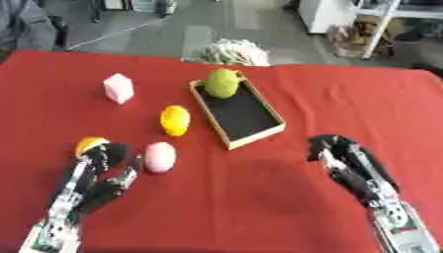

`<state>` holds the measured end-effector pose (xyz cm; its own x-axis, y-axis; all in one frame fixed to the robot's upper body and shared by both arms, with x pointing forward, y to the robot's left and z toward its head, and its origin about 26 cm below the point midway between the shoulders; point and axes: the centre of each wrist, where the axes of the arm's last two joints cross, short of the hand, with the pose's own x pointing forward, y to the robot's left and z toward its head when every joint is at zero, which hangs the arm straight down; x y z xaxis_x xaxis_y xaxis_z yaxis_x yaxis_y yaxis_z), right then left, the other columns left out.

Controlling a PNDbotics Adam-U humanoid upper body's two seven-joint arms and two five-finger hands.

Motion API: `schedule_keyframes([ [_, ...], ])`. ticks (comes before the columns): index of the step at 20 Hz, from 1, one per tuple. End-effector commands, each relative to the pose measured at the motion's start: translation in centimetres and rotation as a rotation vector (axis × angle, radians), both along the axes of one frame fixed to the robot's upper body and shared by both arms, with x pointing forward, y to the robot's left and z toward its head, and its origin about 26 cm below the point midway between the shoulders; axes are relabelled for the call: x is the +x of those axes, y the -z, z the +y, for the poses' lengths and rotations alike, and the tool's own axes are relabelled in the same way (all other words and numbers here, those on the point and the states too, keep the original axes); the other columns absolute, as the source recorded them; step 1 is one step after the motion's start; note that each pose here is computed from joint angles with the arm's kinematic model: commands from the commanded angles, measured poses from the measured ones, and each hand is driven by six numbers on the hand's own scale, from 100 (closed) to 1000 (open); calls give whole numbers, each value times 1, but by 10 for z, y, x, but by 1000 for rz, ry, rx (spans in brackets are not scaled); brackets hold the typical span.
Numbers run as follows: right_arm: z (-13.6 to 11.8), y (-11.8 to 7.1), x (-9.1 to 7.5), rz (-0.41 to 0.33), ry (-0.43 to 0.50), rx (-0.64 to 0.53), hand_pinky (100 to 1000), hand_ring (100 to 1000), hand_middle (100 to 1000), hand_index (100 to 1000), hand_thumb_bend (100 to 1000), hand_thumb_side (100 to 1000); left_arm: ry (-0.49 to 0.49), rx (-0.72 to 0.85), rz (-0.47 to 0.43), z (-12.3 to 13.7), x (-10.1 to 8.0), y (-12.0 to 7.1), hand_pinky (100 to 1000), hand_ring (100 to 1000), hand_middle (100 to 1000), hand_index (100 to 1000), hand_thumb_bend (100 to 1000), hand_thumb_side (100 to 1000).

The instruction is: Pick up objects on the table and place them in the box.

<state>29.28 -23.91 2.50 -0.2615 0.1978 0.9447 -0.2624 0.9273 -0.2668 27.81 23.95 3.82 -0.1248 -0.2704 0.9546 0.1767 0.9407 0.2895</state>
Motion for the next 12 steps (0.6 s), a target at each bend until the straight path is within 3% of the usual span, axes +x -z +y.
schedule_keyframes([
  [1, -2, -7, 2, -25, 3, 1, 686, 571, 557, 698, 100, 464, 12, 7, -27, 0, 1, -7, 785, 723, 551, 677, 393, 302],
  [12, -2, -7, 2, -24, 0, -1, 686, 571, 557, 698, 100, 463, 14, 8, -28, 0, 2, -8, 785, 725, 551, 677, 394, 302],
])
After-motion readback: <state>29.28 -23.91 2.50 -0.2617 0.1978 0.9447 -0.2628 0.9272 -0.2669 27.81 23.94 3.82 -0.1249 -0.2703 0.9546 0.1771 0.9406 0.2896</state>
